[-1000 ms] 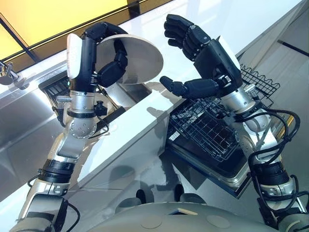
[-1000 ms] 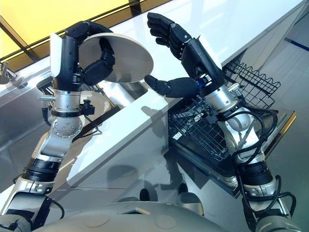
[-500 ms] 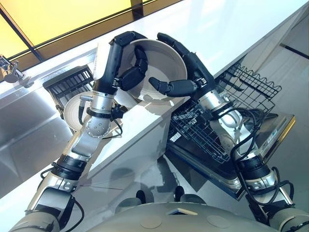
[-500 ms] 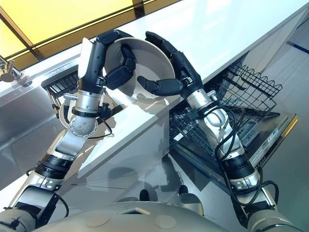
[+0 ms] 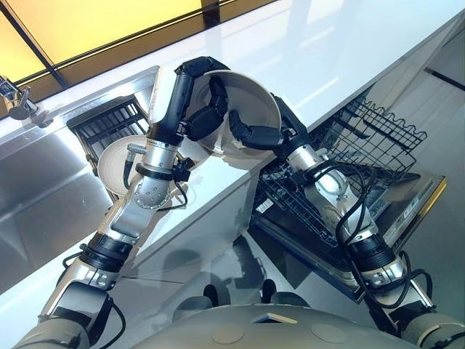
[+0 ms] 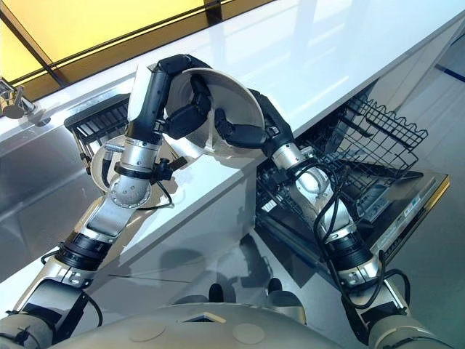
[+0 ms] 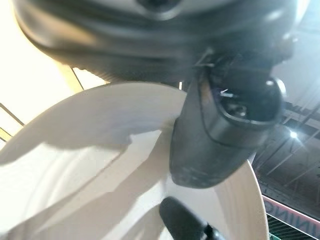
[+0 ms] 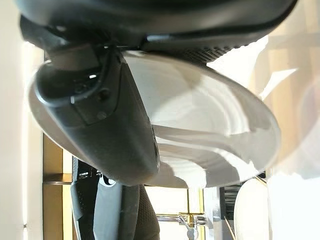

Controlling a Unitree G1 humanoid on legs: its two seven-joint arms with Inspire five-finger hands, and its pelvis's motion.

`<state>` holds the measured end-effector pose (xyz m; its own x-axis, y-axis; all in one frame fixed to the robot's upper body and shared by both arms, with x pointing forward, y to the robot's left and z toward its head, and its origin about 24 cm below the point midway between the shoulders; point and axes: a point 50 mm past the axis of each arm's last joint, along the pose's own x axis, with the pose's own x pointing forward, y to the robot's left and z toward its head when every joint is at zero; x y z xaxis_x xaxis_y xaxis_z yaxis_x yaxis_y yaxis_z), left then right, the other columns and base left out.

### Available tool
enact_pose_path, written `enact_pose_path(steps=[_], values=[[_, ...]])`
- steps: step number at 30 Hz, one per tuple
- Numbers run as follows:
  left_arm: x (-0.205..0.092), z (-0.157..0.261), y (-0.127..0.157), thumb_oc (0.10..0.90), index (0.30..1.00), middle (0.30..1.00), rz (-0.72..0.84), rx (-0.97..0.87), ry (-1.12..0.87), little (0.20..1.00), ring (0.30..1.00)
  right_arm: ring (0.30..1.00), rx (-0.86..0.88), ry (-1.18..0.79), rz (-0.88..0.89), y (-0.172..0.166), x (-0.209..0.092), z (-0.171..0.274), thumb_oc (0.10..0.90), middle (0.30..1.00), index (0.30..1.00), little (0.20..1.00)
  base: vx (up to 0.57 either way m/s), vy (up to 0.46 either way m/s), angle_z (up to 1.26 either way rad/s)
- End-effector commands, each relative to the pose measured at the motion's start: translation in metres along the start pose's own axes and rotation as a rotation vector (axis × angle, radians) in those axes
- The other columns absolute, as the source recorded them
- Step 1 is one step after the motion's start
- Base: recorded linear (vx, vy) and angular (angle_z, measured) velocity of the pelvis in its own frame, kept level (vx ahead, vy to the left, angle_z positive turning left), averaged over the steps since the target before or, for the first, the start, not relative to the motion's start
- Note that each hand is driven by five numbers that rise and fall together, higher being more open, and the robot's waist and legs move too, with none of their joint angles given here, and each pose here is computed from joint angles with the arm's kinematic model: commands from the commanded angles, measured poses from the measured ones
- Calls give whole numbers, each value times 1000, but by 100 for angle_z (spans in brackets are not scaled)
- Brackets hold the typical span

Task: Pick up plates and place into dishwasher.

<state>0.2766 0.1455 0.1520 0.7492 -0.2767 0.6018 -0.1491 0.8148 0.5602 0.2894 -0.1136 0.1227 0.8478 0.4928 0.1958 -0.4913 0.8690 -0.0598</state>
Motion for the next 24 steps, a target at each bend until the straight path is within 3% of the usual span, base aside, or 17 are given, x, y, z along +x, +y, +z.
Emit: enact_pose_path(steps=[1,7,8,11,17,20,24], values=[[39,31,9,100,300,300,81,-74,-209,200,300,300,29,-267,-83,-11,15,48,100,300,300,200,0,0,0],[28,16,10,114,312,312,100,-30,-137,214,312,300,35,-264,-112,-16,10,43,100,300,300,200,0,0,0],[27,13,10,800,900,900,96,-32,-114,900,900,300,33,-267,-120,-17,10,43,100,300,300,200,0,0,0],[24,4,12,800,900,900,67,-142,-37,900,900,300,30,-285,-141,-21,7,46,100,300,300,200,0,0,0],[12,-4,-3,800,900,900,-152,-727,126,900,900,300,1,-358,-223,-38,2,63,100,300,300,200,-4,-16,0],[16,0,1,800,900,900,-165,-806,111,900,900,300,-12,-385,-268,-46,0,70,100,300,300,200,0,0,0],[19,-5,19,800,900,900,-98,-748,111,900,900,300,-48,-416,-346,-59,-4,76,100,300,300,200,-9,-33,6]])
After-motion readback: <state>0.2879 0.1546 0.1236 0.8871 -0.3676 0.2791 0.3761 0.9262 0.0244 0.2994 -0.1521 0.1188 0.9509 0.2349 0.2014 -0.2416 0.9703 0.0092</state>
